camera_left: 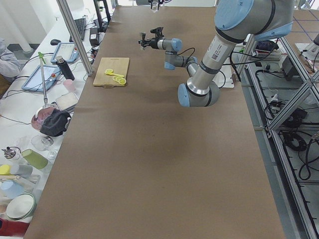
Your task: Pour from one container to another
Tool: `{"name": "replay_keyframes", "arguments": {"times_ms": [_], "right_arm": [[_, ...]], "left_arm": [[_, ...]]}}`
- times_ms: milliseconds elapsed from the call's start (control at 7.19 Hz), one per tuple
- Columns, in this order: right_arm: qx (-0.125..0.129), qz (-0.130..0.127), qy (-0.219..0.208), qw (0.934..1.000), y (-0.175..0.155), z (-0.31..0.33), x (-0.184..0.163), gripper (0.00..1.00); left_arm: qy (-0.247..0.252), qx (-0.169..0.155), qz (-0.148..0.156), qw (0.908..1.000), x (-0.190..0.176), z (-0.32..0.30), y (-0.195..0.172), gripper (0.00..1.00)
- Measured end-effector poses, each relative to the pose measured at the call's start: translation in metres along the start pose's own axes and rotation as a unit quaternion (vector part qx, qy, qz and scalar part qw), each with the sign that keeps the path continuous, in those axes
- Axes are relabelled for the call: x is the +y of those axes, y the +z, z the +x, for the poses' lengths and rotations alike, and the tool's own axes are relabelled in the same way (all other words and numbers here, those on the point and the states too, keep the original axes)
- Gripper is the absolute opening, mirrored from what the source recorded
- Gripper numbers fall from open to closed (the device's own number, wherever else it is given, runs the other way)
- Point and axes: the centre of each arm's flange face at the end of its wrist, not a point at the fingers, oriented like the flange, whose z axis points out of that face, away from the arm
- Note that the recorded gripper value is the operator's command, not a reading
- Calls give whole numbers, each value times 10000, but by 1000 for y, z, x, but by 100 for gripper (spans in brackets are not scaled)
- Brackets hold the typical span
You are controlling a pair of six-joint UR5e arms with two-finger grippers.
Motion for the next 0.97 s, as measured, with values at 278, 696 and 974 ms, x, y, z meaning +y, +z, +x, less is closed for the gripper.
{"name": "replay_keyframes", "arguments": {"times_ms": [278,696,974], "right_arm": [[-24,-121,119,9999,13,26,-27,0],[-11,-749,-158,9971,31,75,-80,0],[32,-1231,-352,9918,46,99,-112,0]], "left_arm": [[-29,37,-12,10000,2,0,0,0],[-37,82,-54,9999,8,2,0,0],[-60,152,-68,9998,10,5,-1,0]]}}
